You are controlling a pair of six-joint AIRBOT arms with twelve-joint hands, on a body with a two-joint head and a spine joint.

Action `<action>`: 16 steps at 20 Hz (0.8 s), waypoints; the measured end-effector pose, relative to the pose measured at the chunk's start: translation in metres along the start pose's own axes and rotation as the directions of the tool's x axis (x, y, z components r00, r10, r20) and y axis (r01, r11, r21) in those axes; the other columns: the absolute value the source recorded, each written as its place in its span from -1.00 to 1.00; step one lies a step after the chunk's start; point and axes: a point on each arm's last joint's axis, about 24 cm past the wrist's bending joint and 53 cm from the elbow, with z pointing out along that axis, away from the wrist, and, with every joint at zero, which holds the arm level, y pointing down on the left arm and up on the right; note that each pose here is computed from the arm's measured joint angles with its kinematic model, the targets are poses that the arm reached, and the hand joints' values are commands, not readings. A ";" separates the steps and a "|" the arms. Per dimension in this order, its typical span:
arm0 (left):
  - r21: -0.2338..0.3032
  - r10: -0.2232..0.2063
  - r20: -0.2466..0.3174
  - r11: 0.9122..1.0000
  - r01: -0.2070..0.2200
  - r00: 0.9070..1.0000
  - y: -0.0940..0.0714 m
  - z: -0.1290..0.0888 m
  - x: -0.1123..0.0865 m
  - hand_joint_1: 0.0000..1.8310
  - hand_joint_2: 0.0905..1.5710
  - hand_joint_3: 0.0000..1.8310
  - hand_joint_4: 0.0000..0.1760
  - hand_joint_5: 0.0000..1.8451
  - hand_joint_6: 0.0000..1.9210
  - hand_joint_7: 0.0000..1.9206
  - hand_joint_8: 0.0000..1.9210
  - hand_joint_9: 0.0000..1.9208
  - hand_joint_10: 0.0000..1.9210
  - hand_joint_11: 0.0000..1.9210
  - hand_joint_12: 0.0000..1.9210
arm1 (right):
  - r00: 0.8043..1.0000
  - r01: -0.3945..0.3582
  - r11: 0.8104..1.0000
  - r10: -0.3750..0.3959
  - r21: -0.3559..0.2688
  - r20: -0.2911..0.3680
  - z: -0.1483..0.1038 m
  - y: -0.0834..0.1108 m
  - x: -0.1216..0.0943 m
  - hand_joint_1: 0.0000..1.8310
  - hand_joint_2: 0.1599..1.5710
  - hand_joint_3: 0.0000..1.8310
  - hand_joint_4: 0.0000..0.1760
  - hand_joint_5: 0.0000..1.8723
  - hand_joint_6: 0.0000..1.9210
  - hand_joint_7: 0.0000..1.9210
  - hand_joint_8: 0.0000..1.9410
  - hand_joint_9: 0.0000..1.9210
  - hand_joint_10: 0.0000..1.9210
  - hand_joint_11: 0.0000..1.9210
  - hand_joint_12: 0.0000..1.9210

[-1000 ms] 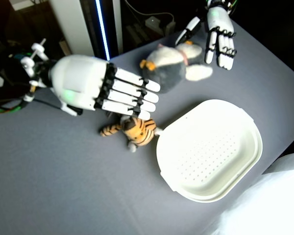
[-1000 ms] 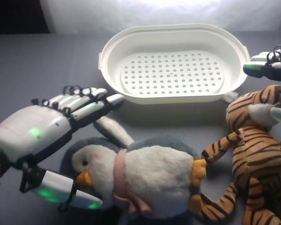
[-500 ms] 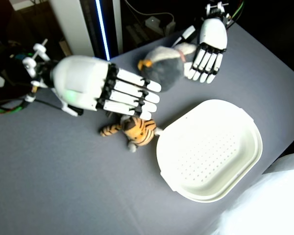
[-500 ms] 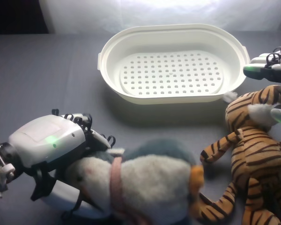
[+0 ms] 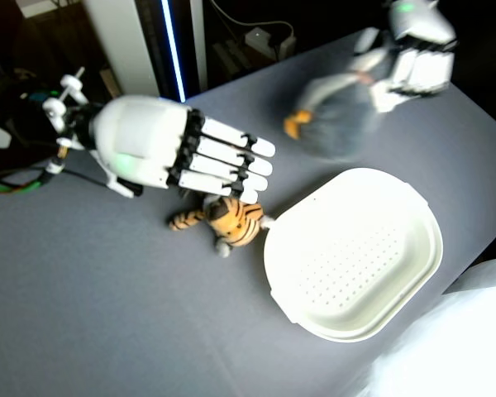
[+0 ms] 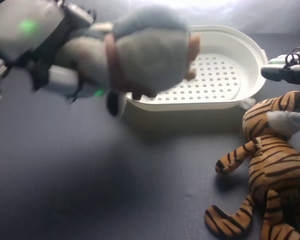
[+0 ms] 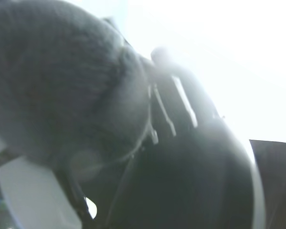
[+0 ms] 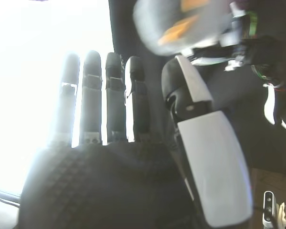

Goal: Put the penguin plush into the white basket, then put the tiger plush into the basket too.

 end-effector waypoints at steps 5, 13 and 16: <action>-0.170 0.060 -0.149 0.982 -0.085 0.987 0.040 0.055 0.032 0.52 0.23 -0.99 -1.00 0.25 -0.51 0.49 -0.83 0.20 -0.15 -0.38 -0.35 | 1.000 0.005 1.000 -0.005 -0.008 -0.009 0.000 0.001 0.000 -0.10 0.66 -1.00 -1.00 -0.47 -1.00 -0.53 -1.00 -0.54 -1.00 -0.83 -0.21; -0.221 0.066 -0.175 0.970 -0.105 0.982 0.056 0.033 0.034 0.01 0.07 -1.00 0.67 -0.77 -1.00 -0.77 -1.00 -0.80 -1.00 -1.00 -0.30 | 1.000 -0.003 1.000 0.003 -0.014 -0.017 0.001 0.003 0.002 -0.09 0.67 -1.00 -1.00 -0.50 -1.00 -0.55 -1.00 -0.55 -1.00 -0.86 -0.15; -0.168 0.092 -0.137 0.979 -0.114 0.986 0.034 0.022 0.027 -0.05 0.06 -1.00 0.98 -0.99 -1.00 -1.00 -1.00 -1.00 -1.00 -1.00 -0.70 | 1.000 0.015 1.000 -0.015 -0.017 -0.020 -0.001 0.008 -0.004 -0.06 0.58 -1.00 -0.64 -0.53 -1.00 -0.60 -1.00 -0.59 -1.00 -0.78 -0.37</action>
